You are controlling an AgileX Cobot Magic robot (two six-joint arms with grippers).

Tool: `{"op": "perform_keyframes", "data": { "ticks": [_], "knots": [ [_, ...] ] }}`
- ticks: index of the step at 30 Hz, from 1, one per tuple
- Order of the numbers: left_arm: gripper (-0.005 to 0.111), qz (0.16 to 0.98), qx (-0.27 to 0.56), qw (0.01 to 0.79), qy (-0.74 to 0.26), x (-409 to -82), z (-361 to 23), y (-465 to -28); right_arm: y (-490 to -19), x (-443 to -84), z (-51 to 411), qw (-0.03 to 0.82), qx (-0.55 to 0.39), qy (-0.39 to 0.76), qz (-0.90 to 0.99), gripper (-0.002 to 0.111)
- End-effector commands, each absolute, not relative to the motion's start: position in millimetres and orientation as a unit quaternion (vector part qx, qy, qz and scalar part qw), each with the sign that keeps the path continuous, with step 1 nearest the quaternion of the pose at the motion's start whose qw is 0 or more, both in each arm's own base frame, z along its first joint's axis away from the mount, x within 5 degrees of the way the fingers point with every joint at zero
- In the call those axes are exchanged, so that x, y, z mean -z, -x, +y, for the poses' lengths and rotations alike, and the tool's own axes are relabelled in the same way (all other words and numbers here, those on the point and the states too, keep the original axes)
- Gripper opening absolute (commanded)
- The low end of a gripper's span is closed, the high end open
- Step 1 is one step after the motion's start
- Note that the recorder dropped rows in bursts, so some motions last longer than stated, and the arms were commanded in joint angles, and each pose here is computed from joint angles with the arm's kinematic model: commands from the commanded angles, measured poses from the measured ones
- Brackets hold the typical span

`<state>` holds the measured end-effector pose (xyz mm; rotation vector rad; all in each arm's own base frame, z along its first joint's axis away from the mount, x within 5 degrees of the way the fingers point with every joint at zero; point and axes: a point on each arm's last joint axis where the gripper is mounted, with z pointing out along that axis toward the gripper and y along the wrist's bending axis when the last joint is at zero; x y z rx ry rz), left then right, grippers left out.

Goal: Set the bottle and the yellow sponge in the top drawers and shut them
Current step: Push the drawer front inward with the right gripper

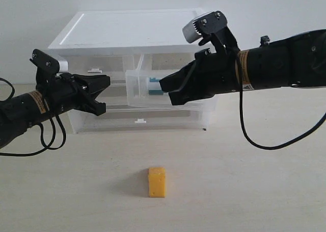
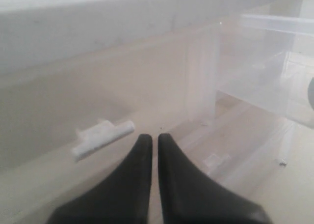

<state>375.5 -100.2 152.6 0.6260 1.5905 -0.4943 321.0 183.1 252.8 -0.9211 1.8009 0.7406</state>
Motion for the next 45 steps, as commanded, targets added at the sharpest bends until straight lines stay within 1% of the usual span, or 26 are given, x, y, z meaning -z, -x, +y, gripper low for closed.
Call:
{"op": "perform_keyframes", "data": {
  "ticks": [1,3,6,10,12,16,20,22,27,29,32,35,39,40,45],
  "knots": [
    [0.004,0.690,0.218,0.633,-0.276,-154,-102,-376,-314,-261,181,0.452,-0.357,0.391,0.718,0.000],
    [0.004,0.689,0.217,0.633,-0.277,-154,-102,-376,-309,-259,182,0.432,-0.366,0.411,0.715,0.000],
    [0.004,0.689,0.217,0.633,-0.277,-154,-102,-376,-305,-251,179,0.394,-0.346,0.438,0.730,0.000],
    [0.004,0.689,0.217,0.633,-0.277,-154,-102,-376,-297,-242,176,0.376,-0.346,0.430,0.744,0.000],
    [0.004,0.689,0.216,0.633,-0.277,-154,-102,-376,-292,-237,168,0.382,-0.316,0.417,0.762,0.000],
    [0.004,0.688,0.214,0.634,-0.280,-154,-102,-376,-290,-225,148,0.403,-0.218,0.364,0.811,0.000],
    [0.004,0.689,0.213,0.634,-0.280,-154,-102,-376,-283,-215,147,0.384,-0.229,0.368,0.815,0.000],
    [0.004,0.690,0.213,0.633,-0.280,-153,-102,-376,-285,-214,146,0.387,-0.215,0.367,0.818,0.000],
    [0.004,0.690,0.213,0.633,-0.280,-153,-102,-376,-304,-216,126,0.433,-0.086,0.319,0.839,0.000],
    [0.004,0.690,0.213,0.633,-0.280,-153,-102,-376,-308,-222,128,0.443,-0.088,0.313,0.836,0.000],
    [0.004,0.689,0.213,0.634,-0.279,-154,-102,-376,-309,-234,140,0.451,-0.143,0.334,0.816,0.000],
    [0.004,0.689,0.213,0.634,-0.279,-154,-102,-376,-312,-249,147,0.465,-0.182,0.331,0.801,0.000],
    [0.004,0.689,0.213,0.634,-0.279,-154,-102,-376,-307,-255,156,0.465,-0.235,0.345,0.781,0.000],
    [0.004,0.689,0.213,0.634,-0.279,-154,-102,-376,-308,-255,156,0.466,-0.232,0.345,0.781,0.000],
    [0.004,0.689,0.213,0.634,-0.280,-154,-102,-376,-315,-250,157,0.483,-0.164,0.324,0.797,0.000]
  ]
}}
